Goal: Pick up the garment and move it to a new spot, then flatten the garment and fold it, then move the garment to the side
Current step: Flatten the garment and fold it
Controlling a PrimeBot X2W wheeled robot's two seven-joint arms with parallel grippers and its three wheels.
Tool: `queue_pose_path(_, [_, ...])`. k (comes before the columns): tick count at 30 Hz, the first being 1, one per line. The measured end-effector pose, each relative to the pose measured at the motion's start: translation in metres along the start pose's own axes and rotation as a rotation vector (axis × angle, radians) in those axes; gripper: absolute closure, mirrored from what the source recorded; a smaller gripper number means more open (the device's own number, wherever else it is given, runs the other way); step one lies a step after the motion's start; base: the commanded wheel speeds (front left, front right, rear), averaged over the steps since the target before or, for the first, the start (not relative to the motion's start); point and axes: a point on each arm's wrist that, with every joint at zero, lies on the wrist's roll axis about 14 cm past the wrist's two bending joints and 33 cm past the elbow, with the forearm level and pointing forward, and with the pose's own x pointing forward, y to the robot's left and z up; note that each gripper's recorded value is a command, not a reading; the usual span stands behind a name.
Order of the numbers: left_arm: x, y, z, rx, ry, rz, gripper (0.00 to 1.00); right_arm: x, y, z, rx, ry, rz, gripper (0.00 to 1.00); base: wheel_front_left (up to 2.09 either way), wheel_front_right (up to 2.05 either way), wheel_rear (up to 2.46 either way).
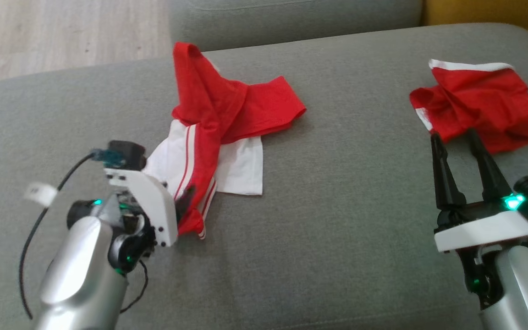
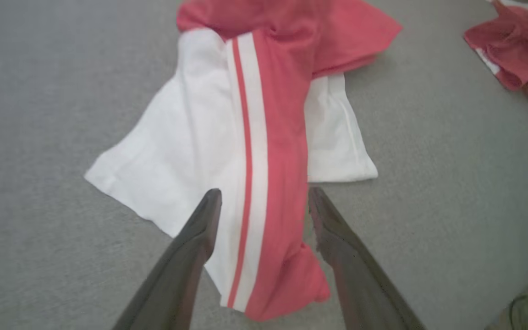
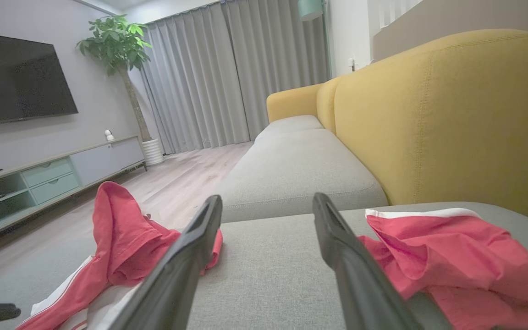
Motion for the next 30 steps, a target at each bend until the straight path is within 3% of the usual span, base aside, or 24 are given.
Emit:
queue_pose_path(5, [0.010,-0.015,-0.033,0.011,0.205,-0.059,0.00,-0.007,-0.011,-0.001,-0.001,0.001,-0.037,0.00,0.00,0.00,0.00])
queue_pose_path(13, [0.021,0.001,-0.045,0.102,0.336,0.004,0.00,-0.014,-0.020,-0.001,-0.003,0.001,-0.069,0.00,0.00,0.00,0.00])
queue_pose_path(14, [0.021,0.002,-0.046,0.110,0.342,0.009,0.26,-0.015,-0.021,-0.001,-0.003,0.002,-0.072,0.00,0.00,0.00,0.00])
queue_pose_path(15, [0.022,0.003,-0.044,0.116,0.339,0.013,0.77,-0.016,-0.022,-0.001,-0.003,0.003,-0.075,0.00,0.00,0.00,0.00])
queue_pose_path(16, [0.022,0.003,-0.041,0.118,0.325,0.014,1.00,-0.016,-0.022,-0.001,-0.004,0.002,-0.076,0.00,0.00,0.00,0.00])
queue_pose_path(21, [0.022,0.010,-0.020,0.104,0.242,0.023,1.00,-0.015,-0.020,0.000,-0.003,-0.003,-0.070,0.00,0.00,0.00,0.00])
queue_pose_path(30, [0.014,0.075,0.033,0.034,0.108,0.168,1.00,-0.009,-0.018,-0.009,0.002,0.022,-0.060,0.00,0.00,0.00,0.00])
